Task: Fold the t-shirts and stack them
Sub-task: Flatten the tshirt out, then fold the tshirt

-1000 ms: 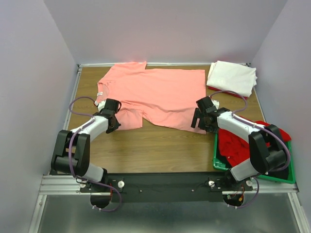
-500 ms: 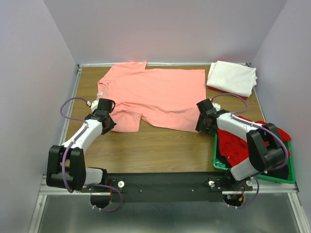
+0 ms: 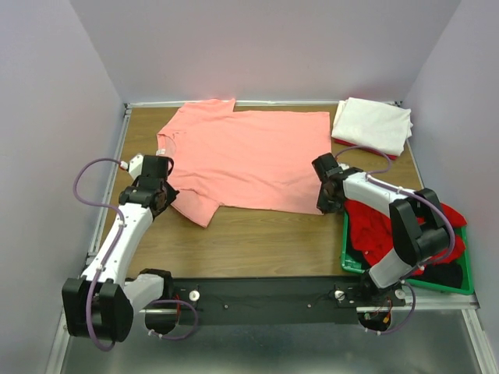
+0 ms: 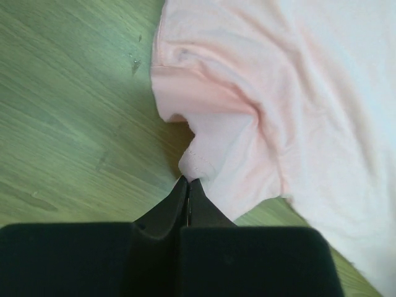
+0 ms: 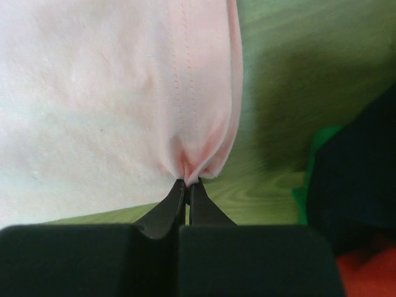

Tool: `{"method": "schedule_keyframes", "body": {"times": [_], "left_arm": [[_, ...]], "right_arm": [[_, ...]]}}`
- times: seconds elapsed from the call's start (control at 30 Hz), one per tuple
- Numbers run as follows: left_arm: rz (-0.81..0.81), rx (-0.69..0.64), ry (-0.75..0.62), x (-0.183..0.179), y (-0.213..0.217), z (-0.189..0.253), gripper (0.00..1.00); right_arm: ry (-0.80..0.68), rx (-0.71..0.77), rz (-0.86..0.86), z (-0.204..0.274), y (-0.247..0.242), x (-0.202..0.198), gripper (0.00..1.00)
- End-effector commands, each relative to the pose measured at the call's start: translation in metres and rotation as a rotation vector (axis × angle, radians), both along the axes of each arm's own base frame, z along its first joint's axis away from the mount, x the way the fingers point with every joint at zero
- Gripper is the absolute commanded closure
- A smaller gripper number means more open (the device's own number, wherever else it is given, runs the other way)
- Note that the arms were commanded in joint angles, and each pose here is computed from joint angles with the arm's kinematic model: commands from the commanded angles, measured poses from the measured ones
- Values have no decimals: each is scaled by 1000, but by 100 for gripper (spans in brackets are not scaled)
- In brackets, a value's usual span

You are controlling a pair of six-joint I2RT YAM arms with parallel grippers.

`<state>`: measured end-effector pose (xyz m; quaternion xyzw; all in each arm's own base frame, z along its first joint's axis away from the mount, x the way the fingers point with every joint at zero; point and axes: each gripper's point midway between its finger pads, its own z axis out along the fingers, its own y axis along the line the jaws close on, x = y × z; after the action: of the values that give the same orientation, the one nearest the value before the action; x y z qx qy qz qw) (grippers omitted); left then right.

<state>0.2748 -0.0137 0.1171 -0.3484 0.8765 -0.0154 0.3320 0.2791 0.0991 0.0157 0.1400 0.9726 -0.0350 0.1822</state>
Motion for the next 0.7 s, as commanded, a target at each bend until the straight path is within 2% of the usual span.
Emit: {"method": "schedule_keyframes", "body": {"times": [0.0,0.37,0.67], "left_arm": [[81,-39,-40,-10,4,25,100],[147,-9,-88,-30,19,47,100],[-40,-13,-244,29,-3,88,100]], "right_arm": [[282,-111,0,-11,-29,-66,100],[322,-96,-39,13,-30,-84,100],[259,-130,-34,24,-24,-42,99]]}}
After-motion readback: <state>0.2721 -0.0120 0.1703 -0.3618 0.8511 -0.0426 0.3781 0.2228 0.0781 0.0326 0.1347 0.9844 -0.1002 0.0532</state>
